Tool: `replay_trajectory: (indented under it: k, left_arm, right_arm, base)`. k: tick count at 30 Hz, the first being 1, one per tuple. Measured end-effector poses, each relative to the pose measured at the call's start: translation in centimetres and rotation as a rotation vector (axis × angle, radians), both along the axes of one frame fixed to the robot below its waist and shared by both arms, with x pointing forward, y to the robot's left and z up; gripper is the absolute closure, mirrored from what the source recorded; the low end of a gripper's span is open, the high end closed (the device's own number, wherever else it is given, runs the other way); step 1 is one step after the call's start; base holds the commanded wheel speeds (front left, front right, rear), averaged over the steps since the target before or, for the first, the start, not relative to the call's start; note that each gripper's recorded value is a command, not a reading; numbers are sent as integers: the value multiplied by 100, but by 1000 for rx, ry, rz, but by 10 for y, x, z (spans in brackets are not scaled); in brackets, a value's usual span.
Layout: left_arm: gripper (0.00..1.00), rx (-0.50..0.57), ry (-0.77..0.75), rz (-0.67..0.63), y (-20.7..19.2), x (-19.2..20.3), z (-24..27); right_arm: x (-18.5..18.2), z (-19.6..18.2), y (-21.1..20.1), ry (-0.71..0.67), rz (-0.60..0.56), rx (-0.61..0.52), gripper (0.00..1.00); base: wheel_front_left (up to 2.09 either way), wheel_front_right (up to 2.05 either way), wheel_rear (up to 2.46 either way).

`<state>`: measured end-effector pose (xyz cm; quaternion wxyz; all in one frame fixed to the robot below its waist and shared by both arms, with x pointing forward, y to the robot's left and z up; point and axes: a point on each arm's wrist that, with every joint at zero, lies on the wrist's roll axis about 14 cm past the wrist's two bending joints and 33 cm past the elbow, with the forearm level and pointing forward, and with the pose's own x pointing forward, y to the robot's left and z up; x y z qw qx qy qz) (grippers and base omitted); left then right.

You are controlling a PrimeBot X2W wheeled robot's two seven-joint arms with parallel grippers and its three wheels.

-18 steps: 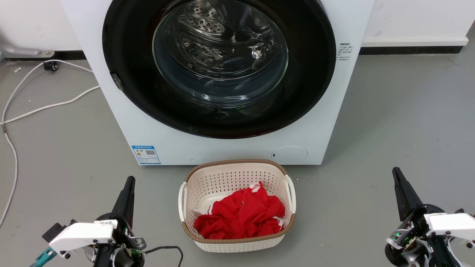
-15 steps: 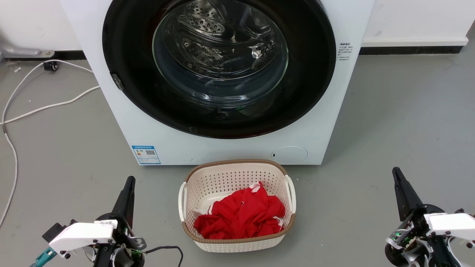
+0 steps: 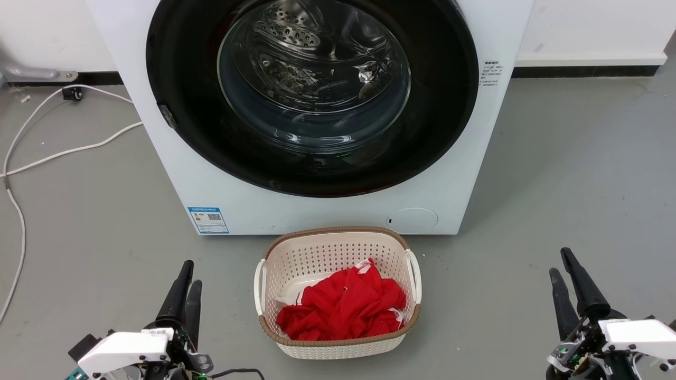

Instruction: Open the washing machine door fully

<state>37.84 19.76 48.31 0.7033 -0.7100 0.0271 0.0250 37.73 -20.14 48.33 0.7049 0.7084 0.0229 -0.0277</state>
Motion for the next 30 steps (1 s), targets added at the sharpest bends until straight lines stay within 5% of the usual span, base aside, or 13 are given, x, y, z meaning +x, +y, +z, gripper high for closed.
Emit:
replay_trajectory:
  k: [13,30]
  left_arm:
    - [0,67,-38,-3,-11,3,12]
    - [0,422,-167,36,-6,11,56]
  right_arm:
    - [2,11,1,-36,-30,-19,0]
    - [8,39,10,-118,-10,-488,0]
  base:
    - [0,0,0]
    - [0,0,0]
